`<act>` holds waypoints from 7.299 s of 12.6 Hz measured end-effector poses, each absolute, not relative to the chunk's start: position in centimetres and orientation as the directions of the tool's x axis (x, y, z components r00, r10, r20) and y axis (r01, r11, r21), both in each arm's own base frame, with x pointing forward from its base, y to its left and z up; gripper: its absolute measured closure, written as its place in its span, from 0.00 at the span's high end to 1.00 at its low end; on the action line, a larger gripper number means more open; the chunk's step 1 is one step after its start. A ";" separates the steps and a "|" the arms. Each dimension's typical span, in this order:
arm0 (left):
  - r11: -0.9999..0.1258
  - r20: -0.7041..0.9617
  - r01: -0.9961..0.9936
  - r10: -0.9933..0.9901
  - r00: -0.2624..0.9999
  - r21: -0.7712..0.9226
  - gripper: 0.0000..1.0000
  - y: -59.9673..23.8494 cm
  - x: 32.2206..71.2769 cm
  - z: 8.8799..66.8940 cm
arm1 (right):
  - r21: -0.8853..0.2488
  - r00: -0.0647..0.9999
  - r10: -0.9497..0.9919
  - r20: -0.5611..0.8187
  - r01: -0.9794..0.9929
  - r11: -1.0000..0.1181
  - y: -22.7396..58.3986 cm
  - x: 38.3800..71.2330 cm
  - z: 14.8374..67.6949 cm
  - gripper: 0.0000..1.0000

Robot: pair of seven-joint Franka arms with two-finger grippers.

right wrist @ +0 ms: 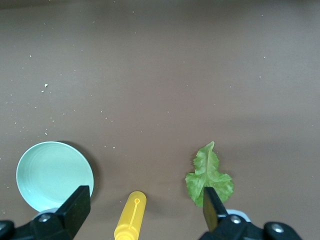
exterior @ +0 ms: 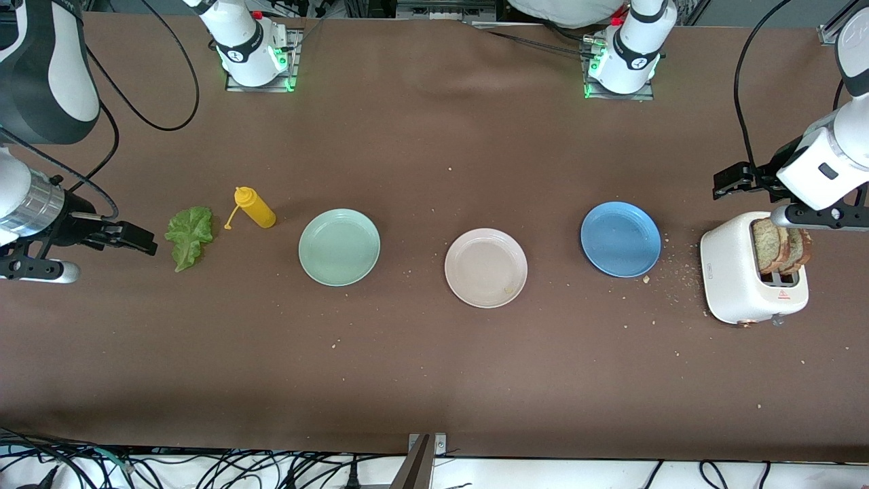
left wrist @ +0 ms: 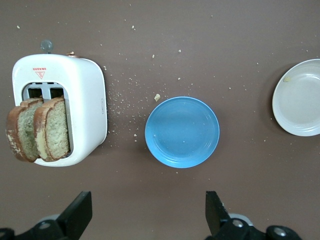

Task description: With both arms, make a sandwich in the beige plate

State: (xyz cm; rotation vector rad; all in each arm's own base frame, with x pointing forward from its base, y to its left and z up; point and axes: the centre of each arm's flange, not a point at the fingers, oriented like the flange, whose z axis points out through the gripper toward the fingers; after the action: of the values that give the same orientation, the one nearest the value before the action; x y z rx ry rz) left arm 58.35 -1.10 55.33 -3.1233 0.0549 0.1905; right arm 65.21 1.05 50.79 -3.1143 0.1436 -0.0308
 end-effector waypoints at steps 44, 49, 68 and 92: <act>-0.999 -0.122 -0.035 -0.034 0.992 -0.010 1.00 -1.1 58.4 55.3 | -0.025 0.996 -0.089 0.014 -0.088 -0.996 1.3 65.3 50.5 1.00; -0.999 -0.122 -0.035 -0.034 0.992 -0.010 1.00 -1.1 58.4 55.3 | -0.025 0.996 -0.086 0.004 -0.086 -0.996 1.4 65.3 50.1 1.00; -0.995 -0.210 0.101 0.102 0.972 -0.018 1.00 7.7 61.0 48.1 | 0.000 0.997 -0.073 -0.009 -0.073 -0.997 1.6 65.3 49.4 1.00; -0.997 -0.248 0.077 0.081 0.965 -0.025 1.00 15.4 63.1 37.5 | 0.002 0.997 -0.072 -0.020 -0.072 -0.997 1.7 65.2 48.8 1.00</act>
State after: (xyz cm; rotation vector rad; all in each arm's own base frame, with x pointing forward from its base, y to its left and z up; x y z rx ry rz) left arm 63.14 15.36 37.53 -3.0990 -0.1252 0.3919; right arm 65.21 1.65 48.80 -3.1406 0.1133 0.0315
